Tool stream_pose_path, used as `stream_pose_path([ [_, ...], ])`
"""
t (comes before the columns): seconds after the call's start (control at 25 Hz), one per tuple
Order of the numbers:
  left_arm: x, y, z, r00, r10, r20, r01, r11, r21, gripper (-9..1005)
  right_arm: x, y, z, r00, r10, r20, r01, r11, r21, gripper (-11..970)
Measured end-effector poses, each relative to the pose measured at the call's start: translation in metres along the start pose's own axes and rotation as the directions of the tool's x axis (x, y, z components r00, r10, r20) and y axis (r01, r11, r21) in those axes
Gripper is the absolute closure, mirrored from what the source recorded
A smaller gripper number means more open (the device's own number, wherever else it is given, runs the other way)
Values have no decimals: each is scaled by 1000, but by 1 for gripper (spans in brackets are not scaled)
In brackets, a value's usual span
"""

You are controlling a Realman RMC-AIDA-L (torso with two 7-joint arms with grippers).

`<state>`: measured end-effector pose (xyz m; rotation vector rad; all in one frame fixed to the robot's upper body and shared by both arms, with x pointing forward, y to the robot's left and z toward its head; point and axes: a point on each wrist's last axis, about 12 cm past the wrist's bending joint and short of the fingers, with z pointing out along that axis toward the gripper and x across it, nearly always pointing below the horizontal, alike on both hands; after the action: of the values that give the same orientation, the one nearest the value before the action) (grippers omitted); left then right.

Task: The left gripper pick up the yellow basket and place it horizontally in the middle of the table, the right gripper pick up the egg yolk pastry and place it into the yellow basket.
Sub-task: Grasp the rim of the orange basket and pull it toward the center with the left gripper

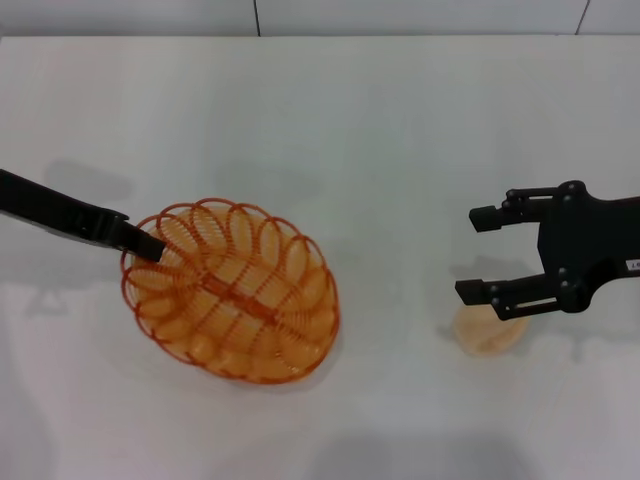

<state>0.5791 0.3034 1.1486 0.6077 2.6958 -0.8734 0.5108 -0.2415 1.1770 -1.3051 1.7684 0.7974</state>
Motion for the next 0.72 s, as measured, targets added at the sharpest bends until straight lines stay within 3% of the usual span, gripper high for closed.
stream_pose_path([
  [0.28, 1, 3, 2, 981, -191, 36, 191, 982, 4, 911, -1, 0, 0, 1000, -3, 3, 3, 1000, -3, 162],
  [0.72, -2, -1, 16, 944, -325, 55, 322, 945, 66, 912, -3, 1, 2, 1000, -5, 12, 6, 1000, -17, 162],
])
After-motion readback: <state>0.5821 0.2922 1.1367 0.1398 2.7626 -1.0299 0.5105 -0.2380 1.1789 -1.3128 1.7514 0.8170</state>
